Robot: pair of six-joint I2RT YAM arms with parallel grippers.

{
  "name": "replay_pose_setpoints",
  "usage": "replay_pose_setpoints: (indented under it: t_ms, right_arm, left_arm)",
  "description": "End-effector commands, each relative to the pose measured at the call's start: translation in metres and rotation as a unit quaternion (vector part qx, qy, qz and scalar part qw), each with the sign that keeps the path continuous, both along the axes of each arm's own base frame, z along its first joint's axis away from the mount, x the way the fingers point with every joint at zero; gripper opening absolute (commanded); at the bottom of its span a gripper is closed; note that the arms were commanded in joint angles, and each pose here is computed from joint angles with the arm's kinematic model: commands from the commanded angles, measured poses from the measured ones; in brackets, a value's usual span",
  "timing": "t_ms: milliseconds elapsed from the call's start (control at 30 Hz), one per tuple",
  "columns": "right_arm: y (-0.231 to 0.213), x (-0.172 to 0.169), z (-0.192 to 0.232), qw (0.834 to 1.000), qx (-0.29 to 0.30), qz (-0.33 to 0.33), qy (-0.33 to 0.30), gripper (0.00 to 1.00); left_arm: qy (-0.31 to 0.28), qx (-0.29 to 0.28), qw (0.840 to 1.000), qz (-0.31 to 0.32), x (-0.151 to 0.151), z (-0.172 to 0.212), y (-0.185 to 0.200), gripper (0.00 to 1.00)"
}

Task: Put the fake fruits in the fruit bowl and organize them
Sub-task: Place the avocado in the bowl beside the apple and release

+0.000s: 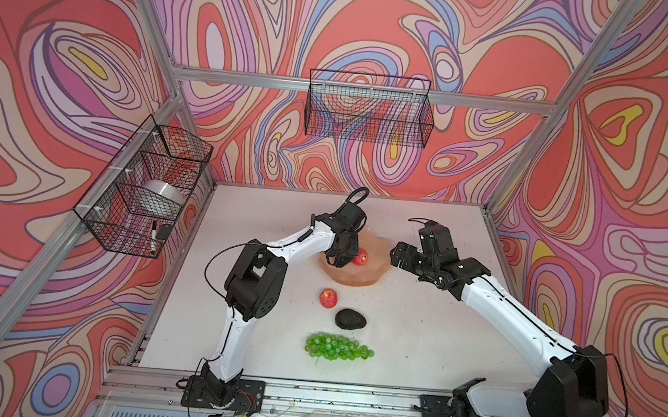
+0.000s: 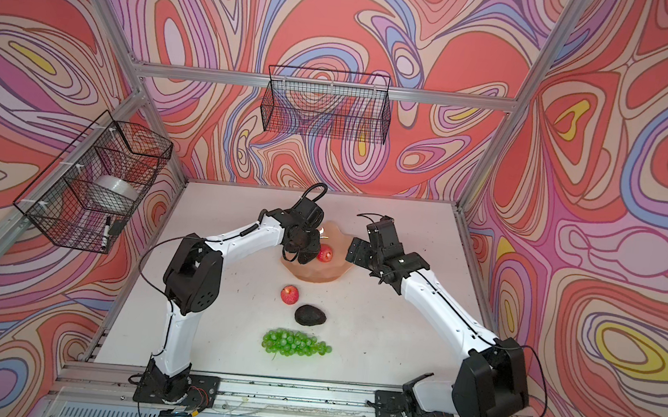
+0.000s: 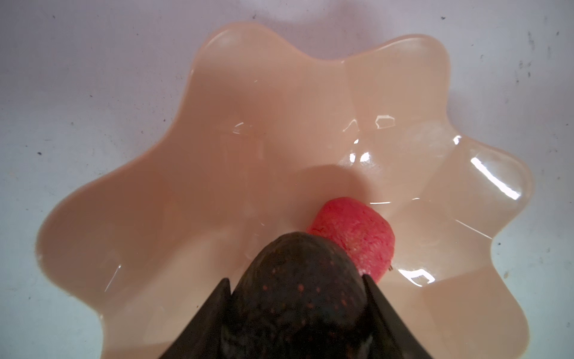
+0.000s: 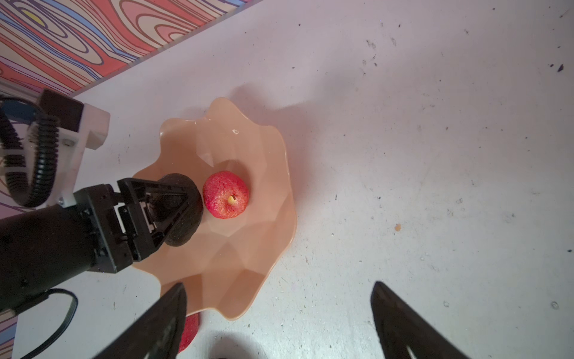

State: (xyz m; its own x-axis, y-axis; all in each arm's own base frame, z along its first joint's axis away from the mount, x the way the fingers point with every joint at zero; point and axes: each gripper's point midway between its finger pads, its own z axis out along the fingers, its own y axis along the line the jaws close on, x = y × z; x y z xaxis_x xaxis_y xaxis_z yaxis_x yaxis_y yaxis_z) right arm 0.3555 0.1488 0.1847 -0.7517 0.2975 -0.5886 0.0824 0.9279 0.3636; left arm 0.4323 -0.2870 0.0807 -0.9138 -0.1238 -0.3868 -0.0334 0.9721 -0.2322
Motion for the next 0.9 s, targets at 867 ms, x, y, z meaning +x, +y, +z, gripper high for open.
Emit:
replay_pose_setpoints:
  t_ms: [867]
  right_arm:
    - [0.065, -0.112, -0.032, 0.963, -0.047, 0.257, 0.069, 0.89]
  left_arm:
    - [-0.233, -0.085, 0.966, 0.078, -0.007, 0.181, 0.054, 0.87]
